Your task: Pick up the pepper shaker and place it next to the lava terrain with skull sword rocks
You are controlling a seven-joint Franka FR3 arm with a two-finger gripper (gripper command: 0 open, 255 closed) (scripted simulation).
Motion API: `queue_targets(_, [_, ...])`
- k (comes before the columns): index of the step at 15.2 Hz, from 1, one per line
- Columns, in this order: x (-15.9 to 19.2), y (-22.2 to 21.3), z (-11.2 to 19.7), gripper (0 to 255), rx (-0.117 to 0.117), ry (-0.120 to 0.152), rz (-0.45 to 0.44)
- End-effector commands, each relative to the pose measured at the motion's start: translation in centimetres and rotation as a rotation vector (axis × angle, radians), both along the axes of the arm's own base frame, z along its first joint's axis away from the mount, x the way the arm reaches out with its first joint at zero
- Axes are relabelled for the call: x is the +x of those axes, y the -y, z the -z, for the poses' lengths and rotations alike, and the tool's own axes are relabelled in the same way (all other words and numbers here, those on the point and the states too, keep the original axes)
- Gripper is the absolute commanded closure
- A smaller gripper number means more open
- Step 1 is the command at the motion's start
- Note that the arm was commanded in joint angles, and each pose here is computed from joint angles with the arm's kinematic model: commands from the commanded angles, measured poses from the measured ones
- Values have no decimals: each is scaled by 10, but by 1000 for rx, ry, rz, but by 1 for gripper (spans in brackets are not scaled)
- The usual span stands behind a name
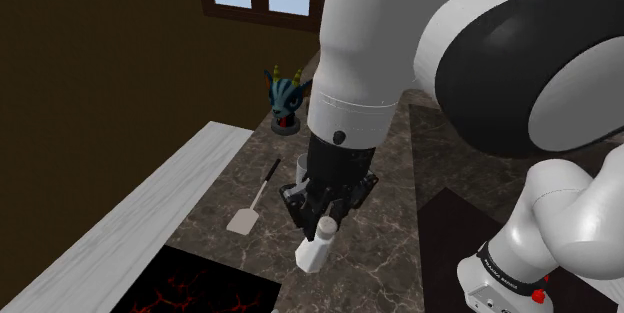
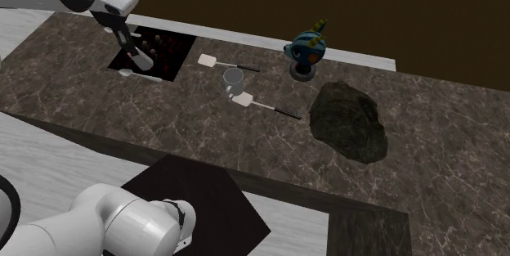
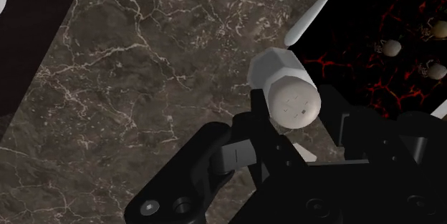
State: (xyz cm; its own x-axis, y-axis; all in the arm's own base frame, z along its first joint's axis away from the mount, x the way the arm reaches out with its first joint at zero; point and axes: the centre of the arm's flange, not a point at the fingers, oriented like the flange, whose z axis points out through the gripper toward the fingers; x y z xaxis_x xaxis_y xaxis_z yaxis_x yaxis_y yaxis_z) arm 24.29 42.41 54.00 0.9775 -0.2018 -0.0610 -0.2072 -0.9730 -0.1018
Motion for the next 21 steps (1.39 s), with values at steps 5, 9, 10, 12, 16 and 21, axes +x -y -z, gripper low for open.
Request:
queue_targets(5, [-6,-5,29,255,0,0,2])
queue_targets(9, [-6,-5,50,255,0,0,2])
queue_targets(10, [-6,-5,55,255,0,0,2])
queue_targets(12, [-6,-5,66,255,0,0,2])
queue_targets(16, [-6,-5,87,255,0,0,2])
queue_targets(21, [-6,-5,113,255,0,0,2])
